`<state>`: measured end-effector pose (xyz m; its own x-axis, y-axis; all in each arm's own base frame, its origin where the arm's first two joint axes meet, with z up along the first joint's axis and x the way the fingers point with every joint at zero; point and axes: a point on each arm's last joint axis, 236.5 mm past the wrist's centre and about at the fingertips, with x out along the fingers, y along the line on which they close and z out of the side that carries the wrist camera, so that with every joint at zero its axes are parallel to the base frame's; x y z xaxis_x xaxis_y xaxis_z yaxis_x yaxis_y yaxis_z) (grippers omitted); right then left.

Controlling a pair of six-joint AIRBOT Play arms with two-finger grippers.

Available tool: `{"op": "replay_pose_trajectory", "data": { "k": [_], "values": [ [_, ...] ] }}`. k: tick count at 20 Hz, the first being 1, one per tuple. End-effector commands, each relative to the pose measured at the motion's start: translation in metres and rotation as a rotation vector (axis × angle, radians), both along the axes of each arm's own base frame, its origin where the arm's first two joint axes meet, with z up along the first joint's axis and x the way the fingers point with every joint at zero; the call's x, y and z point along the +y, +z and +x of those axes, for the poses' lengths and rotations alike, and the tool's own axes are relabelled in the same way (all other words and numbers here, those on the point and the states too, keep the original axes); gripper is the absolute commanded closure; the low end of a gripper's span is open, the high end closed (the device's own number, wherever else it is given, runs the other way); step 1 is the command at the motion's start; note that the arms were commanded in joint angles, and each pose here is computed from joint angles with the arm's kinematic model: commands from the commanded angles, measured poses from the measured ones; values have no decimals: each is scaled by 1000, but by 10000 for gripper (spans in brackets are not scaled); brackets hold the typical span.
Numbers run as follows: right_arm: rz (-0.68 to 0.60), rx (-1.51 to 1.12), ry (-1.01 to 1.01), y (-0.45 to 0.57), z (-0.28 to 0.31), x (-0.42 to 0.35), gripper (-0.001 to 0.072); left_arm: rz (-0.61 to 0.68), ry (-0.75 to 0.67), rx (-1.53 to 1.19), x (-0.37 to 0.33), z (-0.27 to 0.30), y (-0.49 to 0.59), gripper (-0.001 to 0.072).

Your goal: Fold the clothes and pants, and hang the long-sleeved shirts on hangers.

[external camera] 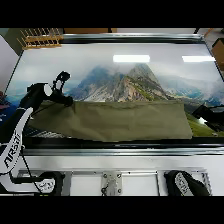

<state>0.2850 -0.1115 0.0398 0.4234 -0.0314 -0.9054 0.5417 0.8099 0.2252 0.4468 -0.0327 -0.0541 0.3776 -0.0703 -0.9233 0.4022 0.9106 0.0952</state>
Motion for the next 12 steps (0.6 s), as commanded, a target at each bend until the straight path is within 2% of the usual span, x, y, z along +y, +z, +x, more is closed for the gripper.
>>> {"op": "replay_pose_trajectory", "data": {
  "k": [1, 5, 6, 7, 8, 12],
  "values": [
    [-1, -2, -1, 0, 0, -1, -3, -17, 28, -65, -1, 21, 29, 124],
    [-9, 0, 30, 2, 3, -13, -4, -107, 92, -58, -22, 28, 82, 125],
    [-5, 11, 34, 0, 3, -21, -3, -140, 81, -40, -34, 25, 89, 221],
    [7, 23, 51, -5, 5, -30, -3, -176, 61, -17, -50, 19, 93, 490],
    [31, 37, 62, -12, 5, -39, -3, -208, 44, 6, -64, 13, 95, 689],
    [261, 105, 130, -65, 4, -54, -4, -444, -30, 125, -149, -20, 101, 689]
  ]
}}
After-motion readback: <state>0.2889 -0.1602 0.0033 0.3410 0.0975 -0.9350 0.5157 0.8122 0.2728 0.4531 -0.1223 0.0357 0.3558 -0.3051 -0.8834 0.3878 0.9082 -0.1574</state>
